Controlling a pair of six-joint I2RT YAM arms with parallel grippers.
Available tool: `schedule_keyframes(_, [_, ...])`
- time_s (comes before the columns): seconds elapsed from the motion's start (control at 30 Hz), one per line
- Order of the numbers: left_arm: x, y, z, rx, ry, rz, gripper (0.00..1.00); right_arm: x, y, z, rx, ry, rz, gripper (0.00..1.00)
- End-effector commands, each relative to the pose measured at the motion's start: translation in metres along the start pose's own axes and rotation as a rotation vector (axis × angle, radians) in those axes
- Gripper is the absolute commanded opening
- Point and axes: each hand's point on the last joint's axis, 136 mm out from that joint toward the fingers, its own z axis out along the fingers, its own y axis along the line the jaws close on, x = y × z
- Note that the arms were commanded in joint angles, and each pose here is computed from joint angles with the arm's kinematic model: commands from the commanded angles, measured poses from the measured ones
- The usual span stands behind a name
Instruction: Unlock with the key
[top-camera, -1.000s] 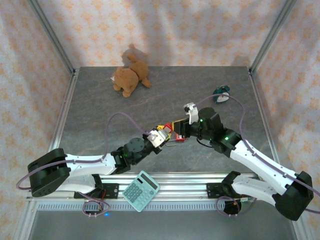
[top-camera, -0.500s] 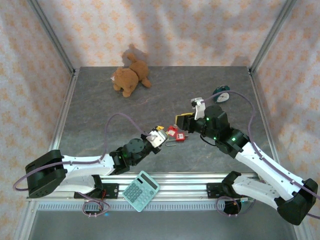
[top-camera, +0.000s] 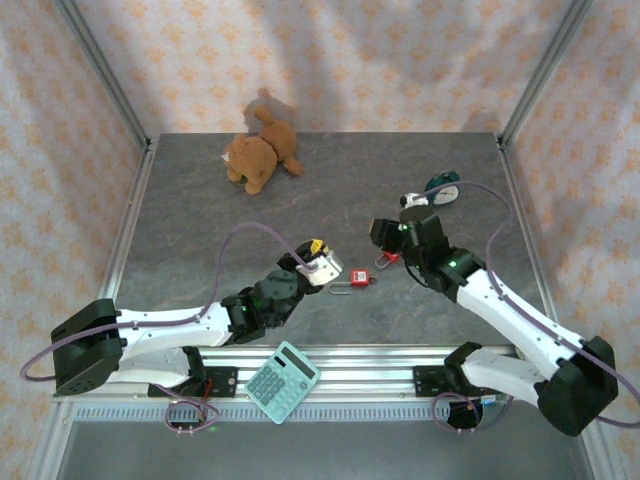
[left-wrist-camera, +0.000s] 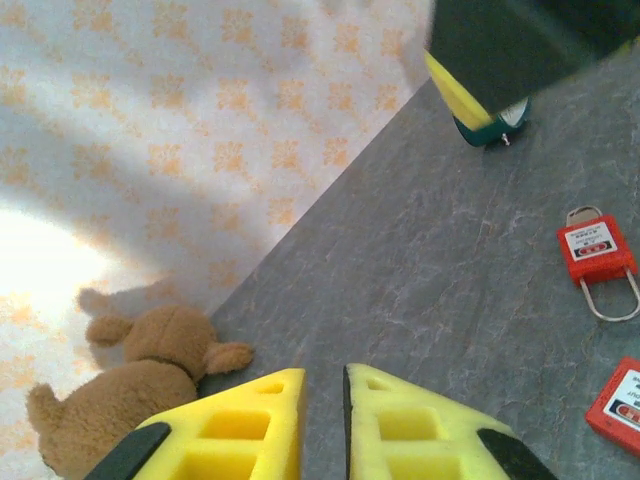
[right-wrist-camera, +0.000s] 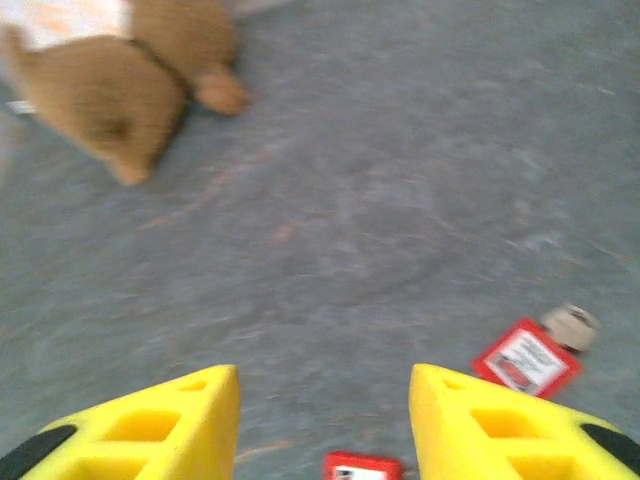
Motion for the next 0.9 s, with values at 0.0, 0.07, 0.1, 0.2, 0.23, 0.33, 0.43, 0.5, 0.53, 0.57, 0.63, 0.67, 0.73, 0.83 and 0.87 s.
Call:
schedule_keyframes(0.0, [-0.005,0.0,0.01,-0.018,0.011,-0.103,0.23,0.002,-0.048,0.0,0.233,-0.049,0.05,0.49])
schedule_keyframes(0.07, [-0.002,-0.002,0.017,-0.043,0.013,-0.141,0.27,0.005,-0.071,0.006,0.31,-0.038,0.078,0.51])
schedule_keyframes(0.1, [0.001,-0.005,0.02,-0.049,0.013,-0.156,0.29,0.009,-0.082,0.011,0.34,-0.015,0.1,0.52])
schedule_keyframes(0.2, [0.008,-0.014,0.028,-0.051,0.041,-0.179,0.32,0.025,-0.101,0.033,0.365,0.072,0.151,0.54])
schedule_keyframes(0.23, [0.012,-0.016,0.03,-0.053,0.053,-0.187,0.33,0.031,-0.104,0.042,0.372,0.108,0.162,0.55])
schedule_keyframes(0.33, [0.02,-0.019,0.031,-0.055,0.071,-0.205,0.34,0.046,-0.11,0.062,0.386,0.179,0.19,0.56])
schedule_keyframes(0.43, [0.023,-0.019,0.033,-0.058,0.099,-0.205,0.41,0.063,-0.108,0.077,0.361,0.221,0.241,0.58])
schedule_keyframes(0.5, [0.022,-0.021,0.037,-0.046,0.114,-0.201,0.46,0.073,-0.104,0.088,0.323,0.253,0.286,0.59])
schedule_keyframes(0.53, [0.022,-0.022,0.039,-0.04,0.119,-0.199,0.47,0.079,-0.1,0.094,0.3,0.273,0.309,0.59])
schedule_keyframes(0.57, [0.022,-0.023,0.04,-0.039,0.122,-0.197,0.48,0.084,-0.098,0.098,0.289,0.294,0.328,0.59])
schedule_keyframes(0.63, [0.021,-0.022,0.043,-0.043,0.125,-0.192,0.48,0.093,-0.09,0.108,0.241,0.325,0.373,0.6])
schedule_keyframes(0.67, [0.021,-0.023,0.044,-0.04,0.126,-0.188,0.49,0.096,-0.086,0.112,0.214,0.334,0.395,0.6])
schedule_keyframes(0.73, [0.021,-0.022,0.047,-0.04,0.131,-0.183,0.49,0.097,-0.066,0.122,0.116,0.363,0.442,0.6])
schedule_keyframes(0.83, [0.019,-0.02,0.052,-0.046,0.135,-0.177,0.49,0.092,-0.037,0.133,0.006,0.377,0.502,0.62])
schedule_keyframes(0.87, [0.02,-0.019,0.054,-0.049,0.137,-0.179,0.5,0.088,-0.027,0.135,-0.03,0.376,0.505,0.61])
